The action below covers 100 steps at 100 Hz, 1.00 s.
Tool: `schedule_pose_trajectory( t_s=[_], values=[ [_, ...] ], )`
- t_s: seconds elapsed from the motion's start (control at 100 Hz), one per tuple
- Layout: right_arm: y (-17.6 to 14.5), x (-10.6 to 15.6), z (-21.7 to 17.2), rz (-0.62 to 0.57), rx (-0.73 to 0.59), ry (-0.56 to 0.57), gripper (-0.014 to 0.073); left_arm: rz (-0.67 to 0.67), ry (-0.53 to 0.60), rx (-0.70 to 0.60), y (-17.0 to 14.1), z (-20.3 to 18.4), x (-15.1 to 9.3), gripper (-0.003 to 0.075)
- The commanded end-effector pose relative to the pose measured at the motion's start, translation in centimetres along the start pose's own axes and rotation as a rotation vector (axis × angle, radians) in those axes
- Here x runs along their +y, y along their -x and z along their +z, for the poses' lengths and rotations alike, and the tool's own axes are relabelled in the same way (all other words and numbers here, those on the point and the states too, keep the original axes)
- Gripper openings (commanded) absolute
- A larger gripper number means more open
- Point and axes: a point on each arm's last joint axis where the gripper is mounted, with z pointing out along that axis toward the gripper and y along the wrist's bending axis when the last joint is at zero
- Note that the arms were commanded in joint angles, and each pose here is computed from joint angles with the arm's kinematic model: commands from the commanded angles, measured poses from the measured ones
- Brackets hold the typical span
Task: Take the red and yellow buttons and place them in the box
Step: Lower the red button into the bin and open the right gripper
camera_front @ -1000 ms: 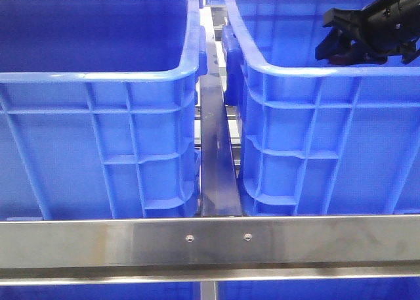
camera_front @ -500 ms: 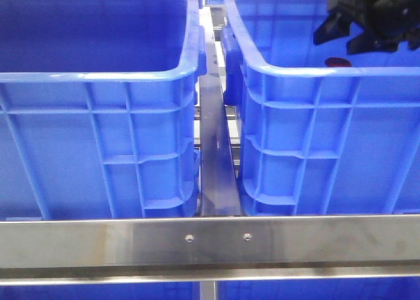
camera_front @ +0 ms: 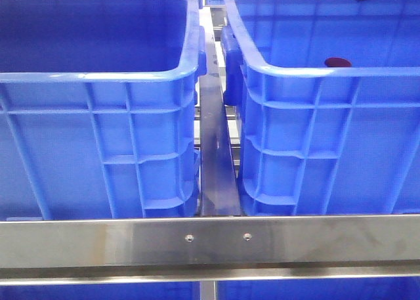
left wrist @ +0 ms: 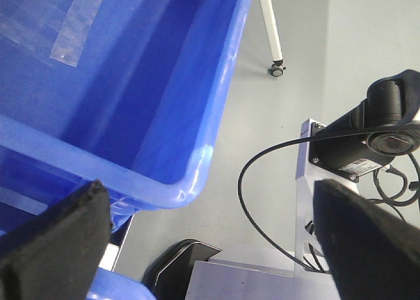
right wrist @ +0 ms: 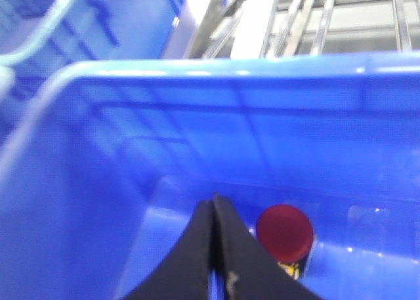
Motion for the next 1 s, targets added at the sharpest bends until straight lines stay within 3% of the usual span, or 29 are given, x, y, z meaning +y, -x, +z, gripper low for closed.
schedule_pose_trajectory(
  t_s=[0.0,0.63,0.99],
  values=[
    [1.7,1.7,-2.9,-0.026,-0.085,0.037,-0.0061,0.034,-0.025,-0.098,1.5,-1.6,-2.1,0.0584],
    [-4.5,5.9,-14.3,-0.08,-0.207,0.045,-0.0061,0.034,-0.028,-0.095,1.5,-1.6,-2.1,0.0584],
    [-8.1,7.5,-18.9,-0.13,-0.316,0.061,-0.0061,0.027,-0.041,-0.111,1.7,-1.6,-2.2,0.0584]
  ],
)
